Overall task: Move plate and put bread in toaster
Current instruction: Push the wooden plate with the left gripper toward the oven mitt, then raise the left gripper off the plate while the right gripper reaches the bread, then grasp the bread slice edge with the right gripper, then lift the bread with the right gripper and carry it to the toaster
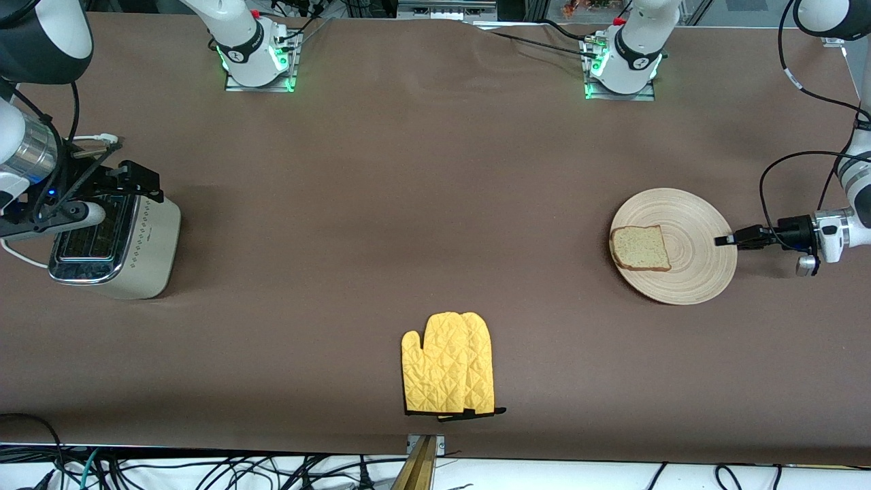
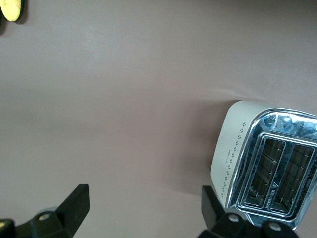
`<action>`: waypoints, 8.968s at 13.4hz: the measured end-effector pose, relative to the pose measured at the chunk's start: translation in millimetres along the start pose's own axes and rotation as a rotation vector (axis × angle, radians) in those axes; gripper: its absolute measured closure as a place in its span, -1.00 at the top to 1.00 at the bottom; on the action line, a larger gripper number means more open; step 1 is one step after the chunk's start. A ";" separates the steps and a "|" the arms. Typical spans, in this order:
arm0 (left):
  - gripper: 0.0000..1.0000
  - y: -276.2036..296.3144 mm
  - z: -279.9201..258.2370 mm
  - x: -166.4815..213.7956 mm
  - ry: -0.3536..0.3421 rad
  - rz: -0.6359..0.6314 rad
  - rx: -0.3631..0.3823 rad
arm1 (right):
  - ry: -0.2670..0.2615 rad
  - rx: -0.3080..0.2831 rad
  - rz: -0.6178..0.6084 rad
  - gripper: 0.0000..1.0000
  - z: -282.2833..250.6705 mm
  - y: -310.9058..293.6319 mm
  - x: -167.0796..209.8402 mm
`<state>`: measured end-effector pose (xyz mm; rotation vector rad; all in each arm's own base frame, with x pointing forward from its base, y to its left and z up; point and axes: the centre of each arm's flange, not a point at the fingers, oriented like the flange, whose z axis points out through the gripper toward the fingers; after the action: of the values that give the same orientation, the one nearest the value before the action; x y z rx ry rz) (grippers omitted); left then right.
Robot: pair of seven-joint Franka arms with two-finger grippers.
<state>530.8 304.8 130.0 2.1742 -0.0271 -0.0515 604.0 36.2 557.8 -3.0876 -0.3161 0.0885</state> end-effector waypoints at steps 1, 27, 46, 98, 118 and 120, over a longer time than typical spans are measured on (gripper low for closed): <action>-0.77 10.1 11.0 7.1 -0.020 0.024 -0.028 | 0.000 0.000 0.000 1.00 0.0 0.0 0.0; -0.77 259.2 399.4 100.2 -0.172 0.022 -0.092 | -0.006 0.001 0.004 1.00 3.4 2.4 0.3; 1.00 394.7 90.8 103.1 -0.296 0.189 0.644 | 0.006 0.001 0.063 1.00 22.6 9.3 13.7; 1.00 546.6 -12.3 26.8 -0.056 -0.012 0.943 | 0.008 0.034 0.349 -0.94 272.4 -391.8 64.7; 1.00 548.2 -15.6 26.9 -0.049 -0.012 0.943 | -0.258 -0.522 -0.165 -0.94 64.7 9.4 50.7; 1.00 548.3 -15.4 26.9 -0.049 -0.012 0.943 | -0.283 -0.604 -0.160 -0.94 57.8 21.7 48.2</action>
<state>558.4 5.1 589.4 3.1156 -0.0785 -0.1168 652.0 26.6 496.6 -3.6209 -0.7194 0.5188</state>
